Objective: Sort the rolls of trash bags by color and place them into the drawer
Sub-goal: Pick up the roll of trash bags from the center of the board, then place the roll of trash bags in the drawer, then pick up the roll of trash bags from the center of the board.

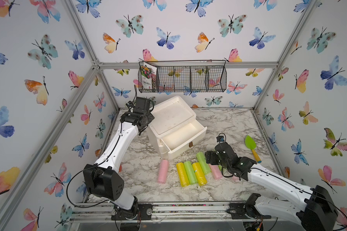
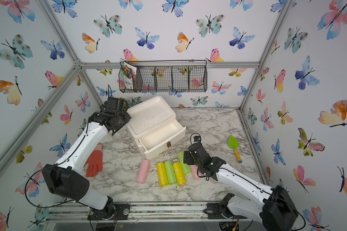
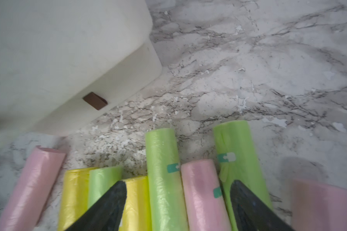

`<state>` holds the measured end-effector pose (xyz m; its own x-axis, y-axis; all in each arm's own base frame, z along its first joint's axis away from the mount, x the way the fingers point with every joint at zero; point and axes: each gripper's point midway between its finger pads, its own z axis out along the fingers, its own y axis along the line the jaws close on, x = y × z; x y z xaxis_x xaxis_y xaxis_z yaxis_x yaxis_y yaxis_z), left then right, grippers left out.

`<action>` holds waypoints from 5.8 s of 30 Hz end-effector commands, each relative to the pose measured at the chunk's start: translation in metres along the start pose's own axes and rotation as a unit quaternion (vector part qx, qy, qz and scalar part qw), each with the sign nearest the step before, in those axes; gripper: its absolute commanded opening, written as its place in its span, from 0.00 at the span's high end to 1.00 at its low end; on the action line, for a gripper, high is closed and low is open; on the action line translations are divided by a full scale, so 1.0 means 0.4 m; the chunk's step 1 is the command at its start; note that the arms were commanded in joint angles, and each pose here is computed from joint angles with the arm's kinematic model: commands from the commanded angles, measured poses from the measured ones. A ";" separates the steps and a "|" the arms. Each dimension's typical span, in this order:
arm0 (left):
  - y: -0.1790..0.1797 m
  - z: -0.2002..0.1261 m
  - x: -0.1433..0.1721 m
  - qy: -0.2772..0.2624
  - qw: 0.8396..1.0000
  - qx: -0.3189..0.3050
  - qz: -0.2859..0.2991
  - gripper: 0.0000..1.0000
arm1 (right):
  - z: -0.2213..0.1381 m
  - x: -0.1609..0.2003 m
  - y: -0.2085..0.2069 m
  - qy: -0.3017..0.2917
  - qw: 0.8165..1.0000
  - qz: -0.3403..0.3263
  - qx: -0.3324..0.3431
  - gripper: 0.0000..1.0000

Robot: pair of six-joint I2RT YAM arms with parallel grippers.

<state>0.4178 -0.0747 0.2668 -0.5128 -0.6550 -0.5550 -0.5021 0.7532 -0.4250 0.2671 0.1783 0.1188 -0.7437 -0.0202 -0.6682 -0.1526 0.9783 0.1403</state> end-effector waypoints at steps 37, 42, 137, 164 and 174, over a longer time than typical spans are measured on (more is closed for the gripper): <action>-0.046 0.057 0.062 0.086 0.991 0.071 -0.078 1.00 | 0.202 0.138 -0.174 0.184 0.982 0.025 -0.025 0.33; -0.044 0.055 0.064 0.087 0.991 0.071 -0.078 1.00 | 0.222 0.152 -0.174 0.202 0.979 0.028 -0.024 0.51; -0.083 0.015 0.052 0.094 0.982 0.117 -0.117 1.00 | -0.224 -0.380 0.379 -0.080 0.870 0.363 -0.325 0.34; -0.054 0.040 0.044 0.082 0.988 0.089 -0.097 1.00 | -0.018 0.048 0.090 0.057 0.998 -0.017 -0.037 0.35; -0.058 0.051 0.046 0.085 0.988 0.088 -0.097 1.00 | 0.043 0.095 0.100 0.060 0.995 -0.051 -0.054 0.35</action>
<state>0.4190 -0.0745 0.2694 -0.5125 -0.7060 -0.4889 -0.4678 0.7069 -0.5305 0.2416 0.2147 0.0913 -0.8121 -0.1125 -0.5726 -0.2531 0.9520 0.1720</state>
